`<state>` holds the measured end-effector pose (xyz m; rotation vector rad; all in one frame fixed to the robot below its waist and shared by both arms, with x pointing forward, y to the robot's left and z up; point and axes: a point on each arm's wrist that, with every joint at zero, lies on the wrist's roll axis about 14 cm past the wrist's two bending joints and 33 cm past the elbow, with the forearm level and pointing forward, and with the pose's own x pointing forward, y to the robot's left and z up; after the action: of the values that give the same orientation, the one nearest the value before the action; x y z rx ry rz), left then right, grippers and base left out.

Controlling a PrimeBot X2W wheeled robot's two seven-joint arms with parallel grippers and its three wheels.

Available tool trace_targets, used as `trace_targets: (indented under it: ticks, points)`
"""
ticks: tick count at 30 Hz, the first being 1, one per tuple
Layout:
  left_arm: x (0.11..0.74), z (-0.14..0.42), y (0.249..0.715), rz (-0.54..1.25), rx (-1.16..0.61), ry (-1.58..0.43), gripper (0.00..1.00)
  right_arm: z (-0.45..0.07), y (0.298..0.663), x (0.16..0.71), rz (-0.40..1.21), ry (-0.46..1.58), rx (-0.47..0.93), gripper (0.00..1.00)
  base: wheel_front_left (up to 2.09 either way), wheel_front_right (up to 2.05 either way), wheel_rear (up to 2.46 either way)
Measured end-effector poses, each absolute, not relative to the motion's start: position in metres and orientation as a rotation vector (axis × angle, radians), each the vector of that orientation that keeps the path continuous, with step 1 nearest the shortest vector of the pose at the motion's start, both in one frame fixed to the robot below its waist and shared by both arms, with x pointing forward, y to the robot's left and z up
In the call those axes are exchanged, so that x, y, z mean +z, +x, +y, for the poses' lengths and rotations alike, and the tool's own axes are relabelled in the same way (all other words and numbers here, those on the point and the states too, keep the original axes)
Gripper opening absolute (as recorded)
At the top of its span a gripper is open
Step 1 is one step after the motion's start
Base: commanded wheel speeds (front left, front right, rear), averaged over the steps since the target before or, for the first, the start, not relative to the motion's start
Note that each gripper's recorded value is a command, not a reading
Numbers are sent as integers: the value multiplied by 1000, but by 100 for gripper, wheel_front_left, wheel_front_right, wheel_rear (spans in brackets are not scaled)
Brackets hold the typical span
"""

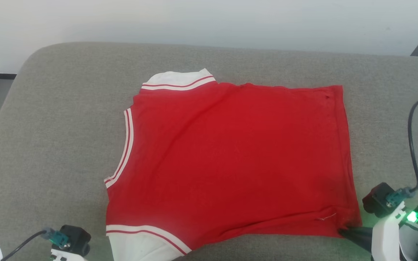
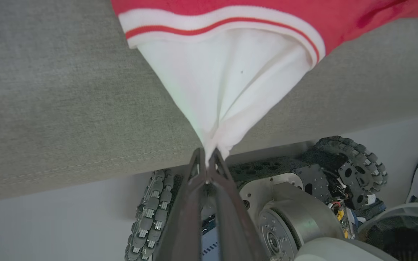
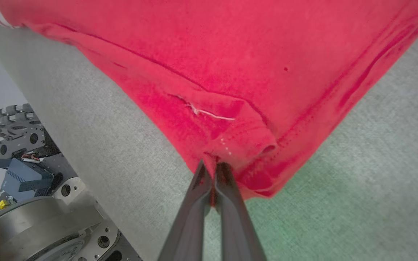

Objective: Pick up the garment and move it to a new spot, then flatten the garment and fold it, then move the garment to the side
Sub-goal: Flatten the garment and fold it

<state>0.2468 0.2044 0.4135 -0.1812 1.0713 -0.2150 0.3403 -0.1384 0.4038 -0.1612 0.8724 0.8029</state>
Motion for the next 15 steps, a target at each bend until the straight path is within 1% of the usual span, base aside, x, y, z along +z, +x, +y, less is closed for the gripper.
trace_targets:
  ticks: [4,6,9,15]
  points:
    - [416,207,248,1067,-215,-168,0,-139,335,407,862,-137,806,0,0,0,0]
    - [422,211,254,1044,-217,-141,0,-142,340,412,837,-130,790,0,0,0,0]
    - [441,217,275,961,-223,-74,0,-147,347,420,800,-127,765,0,0,0,0]
    - [483,228,327,794,-255,79,0,-156,376,440,695,-131,695,0,0,0,0]
